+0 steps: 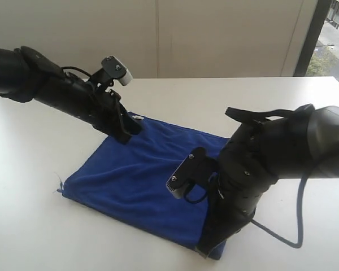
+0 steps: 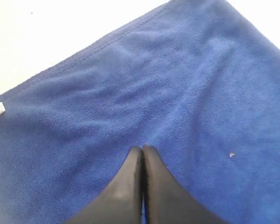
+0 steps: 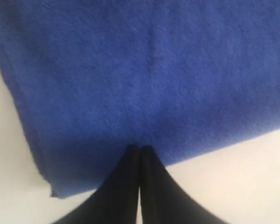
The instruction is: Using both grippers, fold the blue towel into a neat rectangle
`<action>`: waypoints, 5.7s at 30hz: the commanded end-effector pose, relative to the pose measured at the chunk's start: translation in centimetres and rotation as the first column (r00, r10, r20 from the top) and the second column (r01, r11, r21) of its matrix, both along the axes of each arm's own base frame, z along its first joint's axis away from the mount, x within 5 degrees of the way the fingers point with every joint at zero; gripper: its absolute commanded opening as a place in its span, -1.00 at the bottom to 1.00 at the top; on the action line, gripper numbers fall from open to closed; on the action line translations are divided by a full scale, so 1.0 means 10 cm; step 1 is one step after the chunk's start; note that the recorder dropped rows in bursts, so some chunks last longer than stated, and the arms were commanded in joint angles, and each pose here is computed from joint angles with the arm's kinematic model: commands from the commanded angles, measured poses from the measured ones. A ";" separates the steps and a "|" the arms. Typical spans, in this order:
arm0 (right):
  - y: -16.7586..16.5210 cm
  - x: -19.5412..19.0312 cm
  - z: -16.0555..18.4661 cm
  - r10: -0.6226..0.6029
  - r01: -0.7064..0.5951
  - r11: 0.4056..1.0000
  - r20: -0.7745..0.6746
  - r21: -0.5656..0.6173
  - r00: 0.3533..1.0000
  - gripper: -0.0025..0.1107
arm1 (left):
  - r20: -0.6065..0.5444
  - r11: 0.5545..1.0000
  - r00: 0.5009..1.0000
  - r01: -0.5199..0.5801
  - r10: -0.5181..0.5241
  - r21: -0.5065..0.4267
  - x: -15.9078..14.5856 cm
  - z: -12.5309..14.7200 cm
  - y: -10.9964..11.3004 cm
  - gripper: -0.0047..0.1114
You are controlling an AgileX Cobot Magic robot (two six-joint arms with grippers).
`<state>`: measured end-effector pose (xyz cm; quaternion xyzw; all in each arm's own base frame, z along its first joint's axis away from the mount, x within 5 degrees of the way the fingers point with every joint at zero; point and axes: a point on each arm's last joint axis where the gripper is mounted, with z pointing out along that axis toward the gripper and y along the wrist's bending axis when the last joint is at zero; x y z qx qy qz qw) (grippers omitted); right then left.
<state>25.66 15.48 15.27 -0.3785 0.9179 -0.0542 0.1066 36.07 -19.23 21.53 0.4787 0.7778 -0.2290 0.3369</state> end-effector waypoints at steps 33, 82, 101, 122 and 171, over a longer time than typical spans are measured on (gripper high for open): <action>0.45 -0.03 0.41 0.121 -0.119 0.993 0.165 -0.022 0.979 -0.96 | -0.052 0.959 0.960 -0.267 0.273 0.098 -1.06 -0.17 0.61 -0.92; -0.61 0.62 -0.07 -0.222 0.233 0.966 0.107 -0.110 0.969 -0.96 | -0.131 0.978 0.969 -0.210 0.211 0.020 -0.88 -0.04 0.59 -0.92; -0.54 0.25 -0.24 -0.219 0.212 0.964 -0.026 -0.163 0.975 -0.96 | -0.081 0.980 0.978 -0.197 0.193 -0.038 -1.01 0.25 0.60 -0.92; -0.68 0.61 -0.14 -0.259 0.266 0.963 0.112 -0.051 0.959 -0.96 | -0.127 0.988 0.982 -0.145 0.138 -0.049 -1.07 0.25 0.58 -0.92; -0.57 0.12 -0.45 -0.333 0.330 0.943 -0.112 -0.047 0.936 -0.96 | -0.140 0.986 0.982 -0.142 0.129 -0.089 -1.07 0.28 0.55 -0.92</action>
